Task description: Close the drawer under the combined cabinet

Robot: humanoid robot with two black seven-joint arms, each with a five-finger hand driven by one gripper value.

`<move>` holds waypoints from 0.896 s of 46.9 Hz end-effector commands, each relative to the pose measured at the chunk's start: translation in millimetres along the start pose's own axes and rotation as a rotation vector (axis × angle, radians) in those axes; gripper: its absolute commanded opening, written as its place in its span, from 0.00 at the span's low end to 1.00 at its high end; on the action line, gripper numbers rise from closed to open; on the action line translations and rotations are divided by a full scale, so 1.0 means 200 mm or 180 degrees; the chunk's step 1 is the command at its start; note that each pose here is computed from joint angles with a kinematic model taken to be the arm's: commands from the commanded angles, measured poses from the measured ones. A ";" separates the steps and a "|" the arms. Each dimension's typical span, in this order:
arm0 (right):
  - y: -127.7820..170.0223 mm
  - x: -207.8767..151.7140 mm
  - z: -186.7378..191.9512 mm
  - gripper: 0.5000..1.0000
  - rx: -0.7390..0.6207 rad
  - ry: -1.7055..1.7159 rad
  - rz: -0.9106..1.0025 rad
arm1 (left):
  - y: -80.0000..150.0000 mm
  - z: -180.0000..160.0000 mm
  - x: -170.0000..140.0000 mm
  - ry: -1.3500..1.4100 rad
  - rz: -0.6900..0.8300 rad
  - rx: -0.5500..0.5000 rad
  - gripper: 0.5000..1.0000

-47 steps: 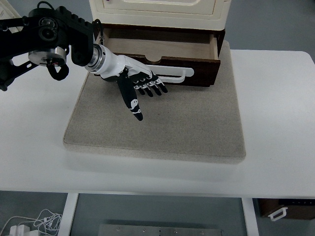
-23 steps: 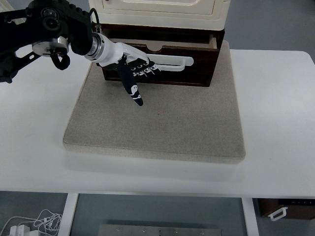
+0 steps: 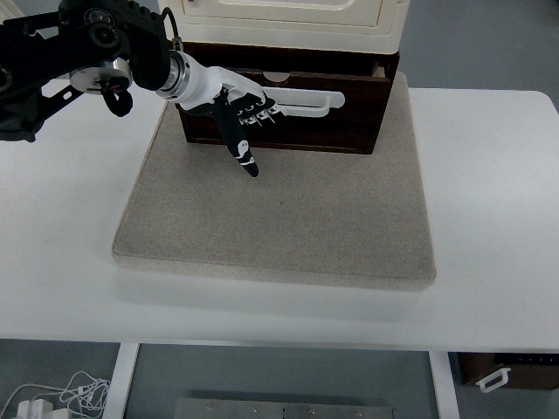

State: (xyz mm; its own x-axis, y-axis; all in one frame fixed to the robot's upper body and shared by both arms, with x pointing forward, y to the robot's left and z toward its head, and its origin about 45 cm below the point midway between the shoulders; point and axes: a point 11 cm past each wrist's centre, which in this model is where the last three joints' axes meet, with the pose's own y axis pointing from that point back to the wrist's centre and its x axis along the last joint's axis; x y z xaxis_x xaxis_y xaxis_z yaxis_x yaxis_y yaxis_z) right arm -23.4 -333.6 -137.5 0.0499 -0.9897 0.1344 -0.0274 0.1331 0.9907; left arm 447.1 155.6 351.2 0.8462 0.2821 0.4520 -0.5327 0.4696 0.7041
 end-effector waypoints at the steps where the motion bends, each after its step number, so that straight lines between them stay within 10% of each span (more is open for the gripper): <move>1: 0.00 0.00 0.00 0.90 0.0000 0.0000 0.0000 | 0.00 0.01 0.01 0.0017 0.0012 -0.0010 1.00; 42: 0.00 0.00 0.00 0.90 0.0000 0.0000 0.0000 | 0.02 -0.09 0.15 0.0280 0.0295 0.0058 1.00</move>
State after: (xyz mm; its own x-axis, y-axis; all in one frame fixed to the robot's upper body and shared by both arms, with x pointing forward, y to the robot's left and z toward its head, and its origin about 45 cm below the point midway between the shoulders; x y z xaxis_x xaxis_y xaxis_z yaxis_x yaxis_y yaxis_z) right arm -23.5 -333.6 -137.5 0.0499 -0.9897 0.1344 -0.0273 0.1332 0.9907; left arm 468.4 178.4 354.6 0.7958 0.3878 0.4651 -0.6020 0.4244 0.6764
